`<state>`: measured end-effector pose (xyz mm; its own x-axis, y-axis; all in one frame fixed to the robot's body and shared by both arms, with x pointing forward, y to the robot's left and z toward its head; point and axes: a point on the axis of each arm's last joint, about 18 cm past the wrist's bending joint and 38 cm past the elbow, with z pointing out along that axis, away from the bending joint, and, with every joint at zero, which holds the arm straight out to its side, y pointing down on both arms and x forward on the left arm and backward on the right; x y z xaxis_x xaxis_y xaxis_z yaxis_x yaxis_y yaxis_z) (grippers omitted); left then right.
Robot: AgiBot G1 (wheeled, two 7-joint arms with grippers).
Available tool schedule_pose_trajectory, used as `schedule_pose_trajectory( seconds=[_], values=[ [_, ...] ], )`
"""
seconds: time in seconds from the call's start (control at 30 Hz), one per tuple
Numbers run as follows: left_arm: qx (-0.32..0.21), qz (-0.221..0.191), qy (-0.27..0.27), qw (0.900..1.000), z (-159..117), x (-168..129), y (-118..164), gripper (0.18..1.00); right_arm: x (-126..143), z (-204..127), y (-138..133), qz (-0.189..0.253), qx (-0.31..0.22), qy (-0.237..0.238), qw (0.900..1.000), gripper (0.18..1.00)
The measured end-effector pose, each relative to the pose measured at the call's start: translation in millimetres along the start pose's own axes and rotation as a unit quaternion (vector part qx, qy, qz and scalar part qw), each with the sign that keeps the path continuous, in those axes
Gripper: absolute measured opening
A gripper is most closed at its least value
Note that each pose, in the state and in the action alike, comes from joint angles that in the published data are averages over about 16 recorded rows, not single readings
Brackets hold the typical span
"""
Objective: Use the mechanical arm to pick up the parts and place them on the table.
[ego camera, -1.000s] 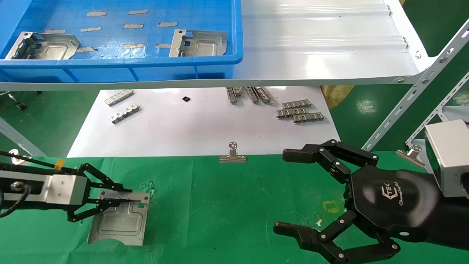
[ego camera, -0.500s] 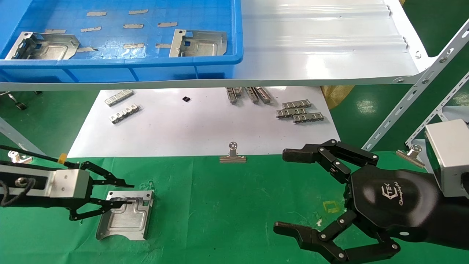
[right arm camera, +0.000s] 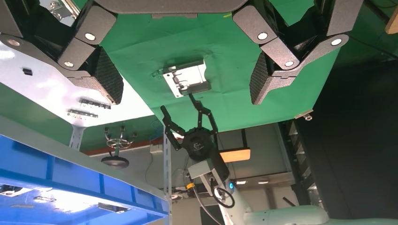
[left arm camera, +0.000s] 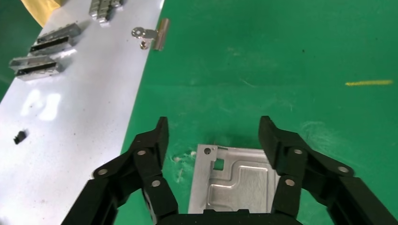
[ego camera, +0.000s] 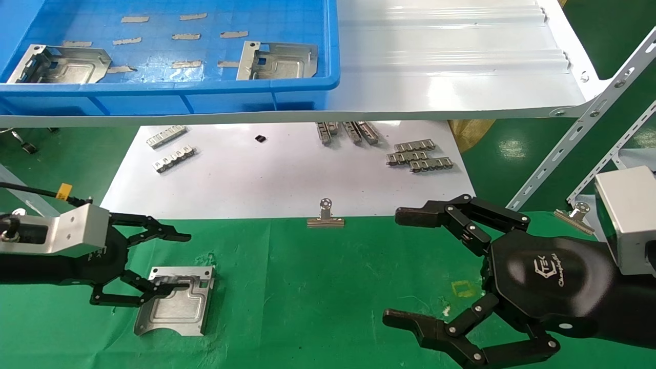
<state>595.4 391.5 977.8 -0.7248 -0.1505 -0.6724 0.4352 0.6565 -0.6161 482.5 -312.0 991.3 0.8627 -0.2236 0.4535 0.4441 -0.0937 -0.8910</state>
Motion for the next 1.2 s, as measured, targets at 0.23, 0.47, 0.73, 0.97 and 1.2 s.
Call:
schedule_pose_trajectory(
  seconds=[0.23, 0.47, 0.73, 0.97, 1.2],
  values=[
    [0.013, -0.003, 0.000, 0.9999, 5.0, 2.4, -3.6, 0.766, 0.0, 0.0, 0.0, 0.000, 0.000, 0.000, 1.000, 1.001],
    [0.046, -0.015, 0.000, 0.9988, 13.7, 8.4, -13.3, 0.889, 0.0, 0.0, 0.0, 0.000, 0.000, 0.000, 1.000, 1.001],
    [0.092, -0.034, 0.000, 0.9952, 21.7, 18.0, -28.5, 0.972, 0.0, 0.0, 0.0, 0.000, 0.000, 0.000, 1.000, 1.001],
    [0.130, -0.050, 0.002, 0.9903, 24.7, 27.2, -42.6, 0.997, 0.0, 0.0, 0.0, 0.000, 0.000, 0.000, 1.000, 1.001],
    [0.165, -0.064, 0.005, 0.9841, 24.4, 37.2, -57.2, 1.001, 0.0, 0.0, 0.0, 0.000, 0.000, 0.000, 1.000, 1.001]
  ],
)
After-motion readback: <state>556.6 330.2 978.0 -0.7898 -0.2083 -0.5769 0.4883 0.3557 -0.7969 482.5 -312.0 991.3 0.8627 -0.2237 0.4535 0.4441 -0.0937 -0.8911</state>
